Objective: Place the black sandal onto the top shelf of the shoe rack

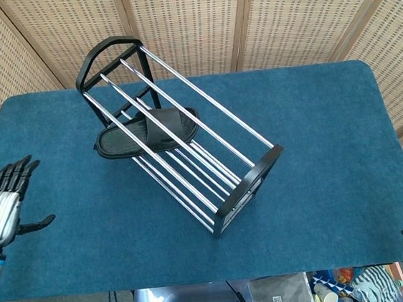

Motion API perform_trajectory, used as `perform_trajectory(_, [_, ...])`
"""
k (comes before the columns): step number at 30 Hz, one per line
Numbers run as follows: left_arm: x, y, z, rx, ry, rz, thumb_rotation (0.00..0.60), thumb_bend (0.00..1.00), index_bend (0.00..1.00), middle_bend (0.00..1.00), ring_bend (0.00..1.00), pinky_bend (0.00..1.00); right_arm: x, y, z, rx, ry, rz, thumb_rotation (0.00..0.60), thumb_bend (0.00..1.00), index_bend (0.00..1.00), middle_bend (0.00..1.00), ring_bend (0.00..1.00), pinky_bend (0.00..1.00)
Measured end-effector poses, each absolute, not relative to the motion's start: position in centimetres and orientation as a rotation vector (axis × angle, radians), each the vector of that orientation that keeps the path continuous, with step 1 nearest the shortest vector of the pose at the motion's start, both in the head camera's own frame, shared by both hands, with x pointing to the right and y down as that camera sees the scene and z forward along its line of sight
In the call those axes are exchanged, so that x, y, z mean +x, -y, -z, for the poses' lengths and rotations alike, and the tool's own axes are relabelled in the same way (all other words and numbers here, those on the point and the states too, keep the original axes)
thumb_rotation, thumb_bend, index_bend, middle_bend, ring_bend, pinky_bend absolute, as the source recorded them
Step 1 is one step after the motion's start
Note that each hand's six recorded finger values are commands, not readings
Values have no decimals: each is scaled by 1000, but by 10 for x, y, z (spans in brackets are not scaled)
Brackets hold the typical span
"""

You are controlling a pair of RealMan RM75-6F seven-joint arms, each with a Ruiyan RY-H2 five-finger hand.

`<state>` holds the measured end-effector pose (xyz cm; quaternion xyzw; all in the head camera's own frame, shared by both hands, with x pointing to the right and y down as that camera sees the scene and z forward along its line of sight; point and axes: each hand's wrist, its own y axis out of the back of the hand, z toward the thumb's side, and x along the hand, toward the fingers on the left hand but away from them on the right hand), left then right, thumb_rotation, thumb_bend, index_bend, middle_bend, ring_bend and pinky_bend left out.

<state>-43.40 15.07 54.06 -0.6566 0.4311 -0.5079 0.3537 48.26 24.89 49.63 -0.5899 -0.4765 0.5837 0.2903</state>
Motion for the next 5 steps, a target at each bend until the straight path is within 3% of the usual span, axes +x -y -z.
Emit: perform_trajectory(5, [-464, -211, -542, -1574, -1254, 1410, 600, 115, 0, 0, 0, 0, 478, -250, -498, -1568, 1247, -1549, 600, 0, 0, 0, 0, 0])
